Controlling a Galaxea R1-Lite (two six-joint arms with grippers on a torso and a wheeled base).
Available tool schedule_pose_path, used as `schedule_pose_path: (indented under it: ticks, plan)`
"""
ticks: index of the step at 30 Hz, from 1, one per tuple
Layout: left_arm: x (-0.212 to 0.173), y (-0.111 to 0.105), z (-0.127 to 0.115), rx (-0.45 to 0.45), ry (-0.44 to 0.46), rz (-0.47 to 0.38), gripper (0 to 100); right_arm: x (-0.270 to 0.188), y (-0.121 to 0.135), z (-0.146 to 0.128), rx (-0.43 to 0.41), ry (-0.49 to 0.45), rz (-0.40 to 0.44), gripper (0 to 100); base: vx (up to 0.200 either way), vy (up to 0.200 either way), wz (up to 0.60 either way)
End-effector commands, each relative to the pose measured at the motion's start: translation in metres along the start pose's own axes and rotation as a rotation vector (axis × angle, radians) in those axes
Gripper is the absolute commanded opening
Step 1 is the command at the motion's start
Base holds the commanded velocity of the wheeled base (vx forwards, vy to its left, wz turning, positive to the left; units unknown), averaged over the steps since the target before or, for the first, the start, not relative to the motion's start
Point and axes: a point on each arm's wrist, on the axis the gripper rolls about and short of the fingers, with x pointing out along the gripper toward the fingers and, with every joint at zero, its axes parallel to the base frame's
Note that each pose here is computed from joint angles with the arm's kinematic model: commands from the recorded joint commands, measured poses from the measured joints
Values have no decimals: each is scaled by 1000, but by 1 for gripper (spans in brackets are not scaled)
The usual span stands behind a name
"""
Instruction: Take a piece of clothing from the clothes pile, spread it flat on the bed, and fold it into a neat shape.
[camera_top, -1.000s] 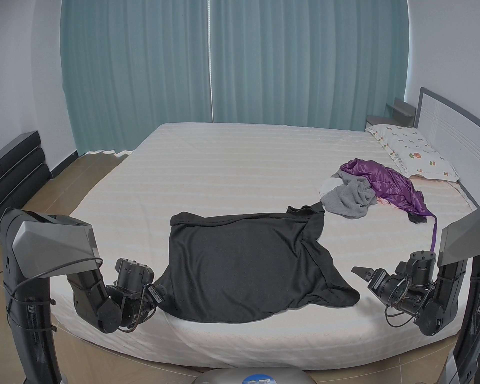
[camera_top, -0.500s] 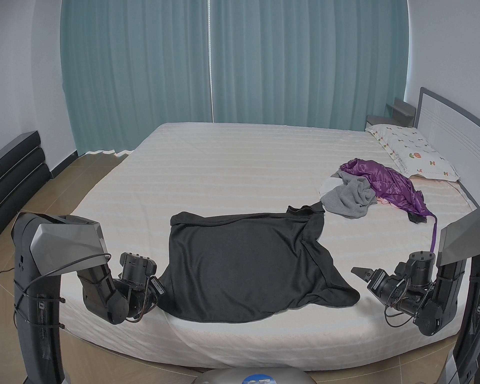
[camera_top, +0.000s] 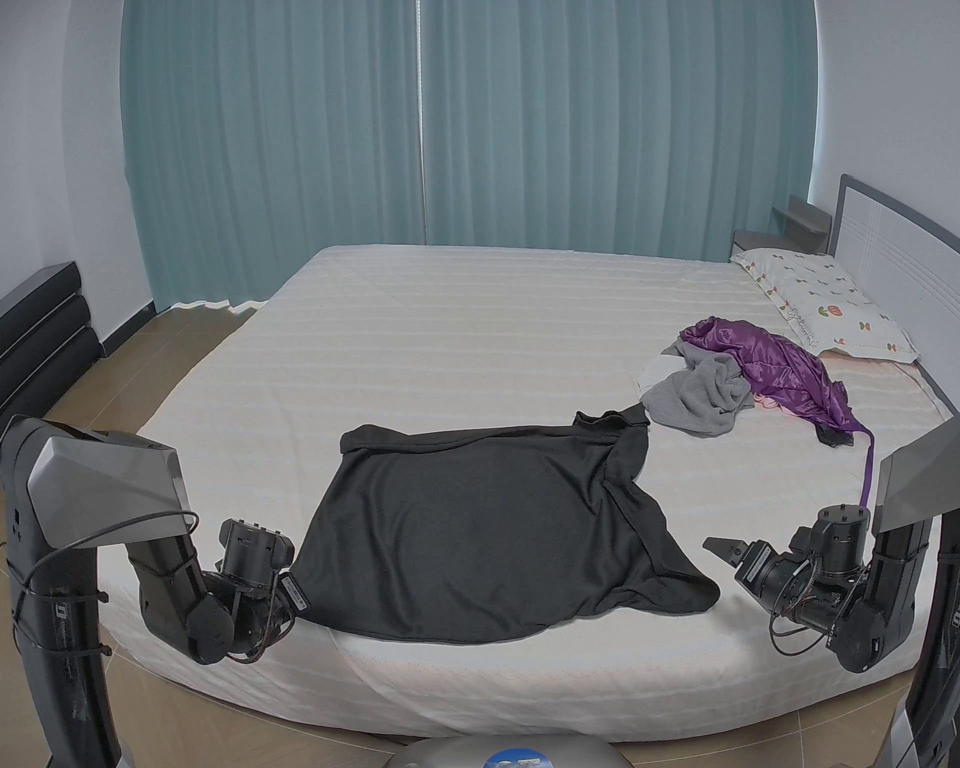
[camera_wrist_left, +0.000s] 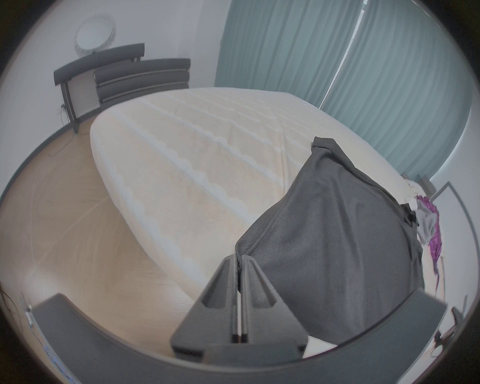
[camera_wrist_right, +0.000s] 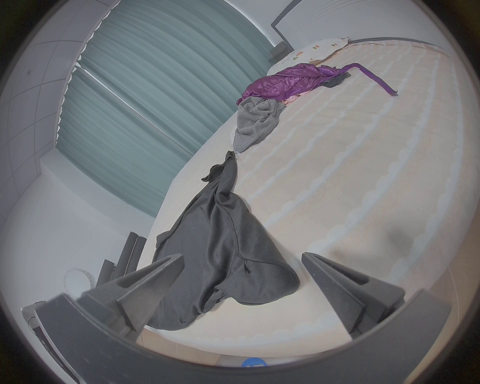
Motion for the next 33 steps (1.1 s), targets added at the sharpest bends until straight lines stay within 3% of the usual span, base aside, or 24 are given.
schedule_pose_path:
  ticks: [1,9,16,22,30,33]
  plan:
    - [-18,6,4,38,-32,17,0,0,-1,0,-2,-6,1,100,0,0,0]
    - [-24,20,-5,143,-17,94,0,6,-8,-7,-19,26,-30,100,0,0,0]
    - [-27,24,-4,163,-18,109,0,22,-14,-16,-73,58,-41,100,0,0,0]
    - [-25,26,-4,161,-15,116,0,43,-2,-22,-184,66,15,100,0,0,0]
    - [-25,26,-4,162,-16,115,0,64,-3,-22,-301,88,-11,100,0,0,0]
    - [-25,26,-4,164,-13,116,0,69,-1,-13,-391,48,-23,100,0,0,0]
